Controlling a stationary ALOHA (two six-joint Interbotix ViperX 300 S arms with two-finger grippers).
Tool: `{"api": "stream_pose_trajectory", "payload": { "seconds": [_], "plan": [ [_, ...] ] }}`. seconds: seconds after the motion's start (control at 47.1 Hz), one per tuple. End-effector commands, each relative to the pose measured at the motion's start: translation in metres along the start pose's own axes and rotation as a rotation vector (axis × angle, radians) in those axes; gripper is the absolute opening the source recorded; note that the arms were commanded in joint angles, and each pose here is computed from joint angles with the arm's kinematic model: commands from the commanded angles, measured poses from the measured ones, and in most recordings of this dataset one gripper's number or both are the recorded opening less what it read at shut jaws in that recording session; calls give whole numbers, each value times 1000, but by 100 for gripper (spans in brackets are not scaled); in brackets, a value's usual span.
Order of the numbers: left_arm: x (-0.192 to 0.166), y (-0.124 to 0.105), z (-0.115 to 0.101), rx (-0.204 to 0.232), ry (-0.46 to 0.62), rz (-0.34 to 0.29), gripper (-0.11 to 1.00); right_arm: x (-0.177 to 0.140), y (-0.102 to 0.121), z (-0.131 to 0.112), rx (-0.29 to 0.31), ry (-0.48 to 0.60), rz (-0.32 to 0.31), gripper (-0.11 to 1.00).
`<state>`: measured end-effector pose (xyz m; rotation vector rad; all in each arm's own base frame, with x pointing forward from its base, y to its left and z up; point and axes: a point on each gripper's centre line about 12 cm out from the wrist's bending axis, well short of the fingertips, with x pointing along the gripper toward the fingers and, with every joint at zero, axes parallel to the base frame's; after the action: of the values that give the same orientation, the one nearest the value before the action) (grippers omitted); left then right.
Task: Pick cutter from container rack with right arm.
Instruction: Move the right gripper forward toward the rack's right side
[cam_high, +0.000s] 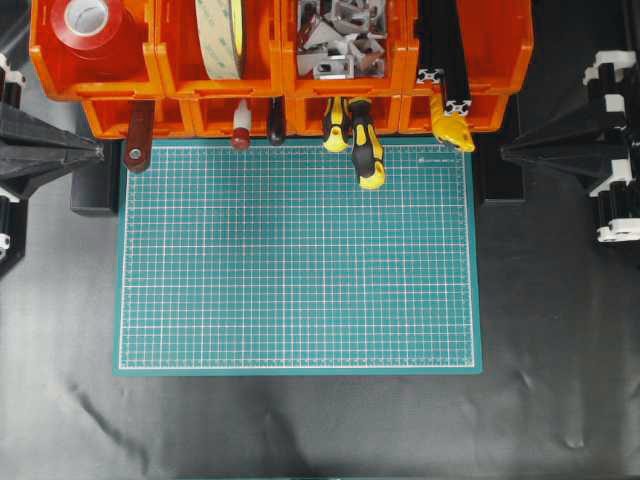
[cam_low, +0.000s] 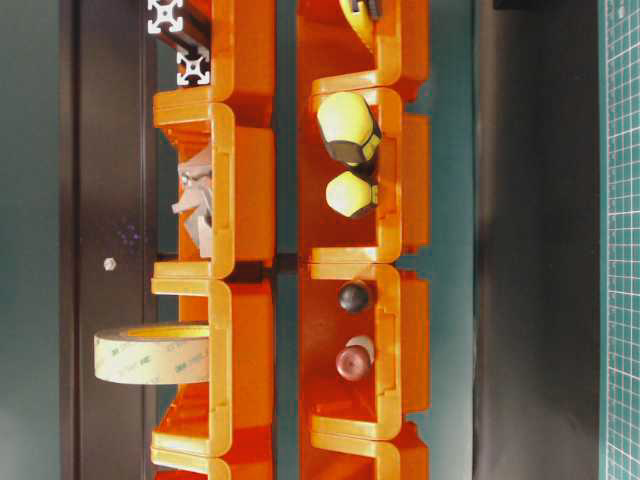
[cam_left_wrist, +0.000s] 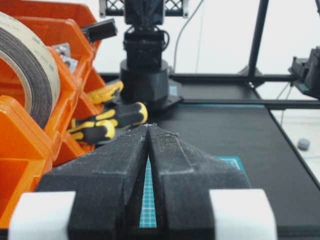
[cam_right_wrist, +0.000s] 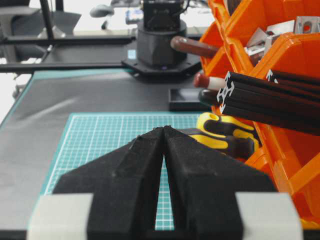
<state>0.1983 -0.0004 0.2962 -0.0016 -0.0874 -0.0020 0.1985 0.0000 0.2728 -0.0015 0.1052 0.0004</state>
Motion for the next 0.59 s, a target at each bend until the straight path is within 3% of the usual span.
{"api": "stream_pose_trajectory", "payload": {
  "seconds": [0.0,0.064,0.17,0.361,0.573],
  "plan": [
    [8,-2,-5,-29,63,-13,6,3,-2,8,21,-19,-11,2],
    [10,-3,-2,-83,90,-12,5,5,-4,11,22,-14,-17,7],
    [12,-3,2,-127,111,-7,0,9,-4,10,27,27,-18,0],
    [8,-3,11,-123,139,-6,0,24,0,13,30,130,0,0],
    [3,-2,20,-123,140,-2,0,39,9,24,-43,332,35,0]
  ]
}}
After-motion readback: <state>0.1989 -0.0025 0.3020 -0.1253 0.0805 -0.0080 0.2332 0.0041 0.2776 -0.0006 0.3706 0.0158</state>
